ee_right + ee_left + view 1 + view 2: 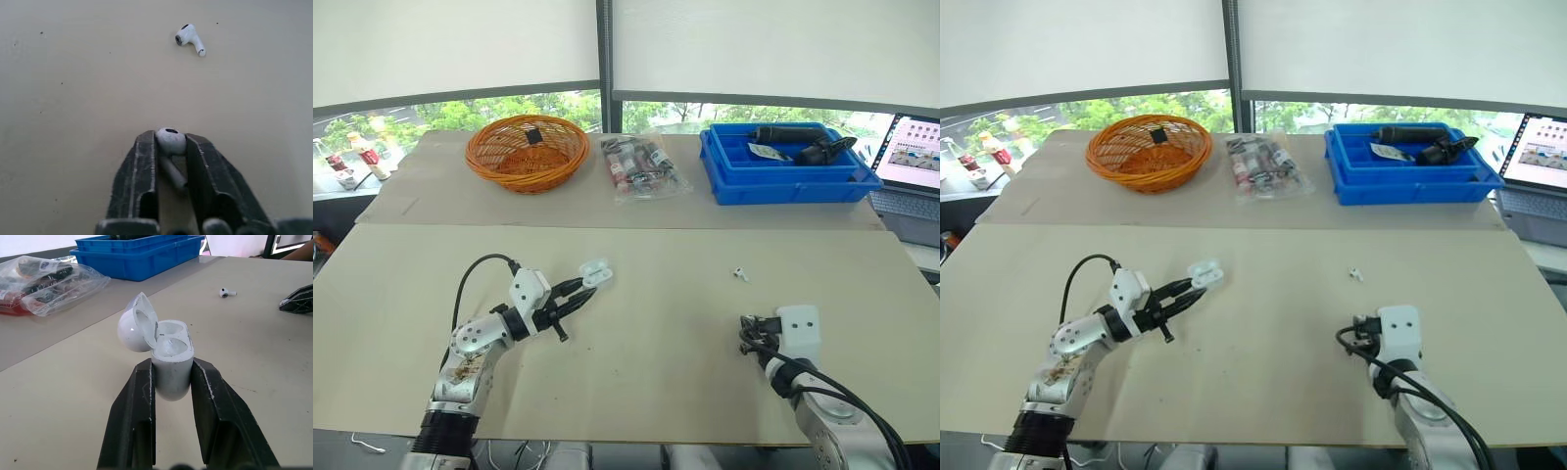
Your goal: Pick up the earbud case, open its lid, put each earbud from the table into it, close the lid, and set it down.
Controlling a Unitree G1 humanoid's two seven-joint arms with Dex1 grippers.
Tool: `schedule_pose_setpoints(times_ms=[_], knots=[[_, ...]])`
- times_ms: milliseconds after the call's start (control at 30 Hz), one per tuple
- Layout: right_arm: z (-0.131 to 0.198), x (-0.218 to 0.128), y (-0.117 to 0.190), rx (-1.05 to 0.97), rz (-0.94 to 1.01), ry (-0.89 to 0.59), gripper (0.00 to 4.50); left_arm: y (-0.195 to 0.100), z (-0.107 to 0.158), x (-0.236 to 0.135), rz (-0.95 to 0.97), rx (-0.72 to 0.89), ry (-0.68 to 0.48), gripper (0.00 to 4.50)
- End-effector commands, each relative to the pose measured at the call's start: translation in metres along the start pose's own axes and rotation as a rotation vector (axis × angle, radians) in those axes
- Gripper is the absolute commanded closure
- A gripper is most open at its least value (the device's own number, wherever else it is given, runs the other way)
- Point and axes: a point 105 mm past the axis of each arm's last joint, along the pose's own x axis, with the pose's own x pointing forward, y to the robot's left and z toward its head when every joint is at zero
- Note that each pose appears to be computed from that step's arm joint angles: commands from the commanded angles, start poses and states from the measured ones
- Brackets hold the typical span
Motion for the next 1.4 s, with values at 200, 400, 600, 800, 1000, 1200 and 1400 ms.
schedule_pose_setpoints(times_ms=[200,400,600,800,1000,1200,1400], knots=[[0.02,0.001,0.015,-0.219,0.384,0.01,4.19,-0.005,0.011,-0.003,0.001,0.029,-0.018,3.96],[0.037,-0.022,0.013,-0.525,0.792,0.043,4.19,-0.012,0.014,-0.011,0.002,0.021,-0.002,3.96],[0.014,-0.049,-0.005,-0.861,1.121,0.204,4.19,-0.022,0.018,-0.02,-0.007,0.019,0.023,3.96],[-0.001,-0.052,-0.011,-0.934,1.209,0.237,4.19,-0.026,0.022,-0.025,-0.007,0.02,0.032,3.96],[-0.01,-0.047,-0.014,-0.951,1.192,0.278,4.19,-0.025,0.024,-0.027,-0.001,0.025,0.04,3.96],[-0.01,-0.042,-0.022,-0.933,1.133,0.308,2.84,-0.025,0.025,-0.024,-0.006,0.029,0.038,3.96],[-0.003,-0.045,-0.026,-0.858,1.054,0.298,1.83,-0.028,0.024,-0.02,-0.03,0.027,0.034,3.96]])
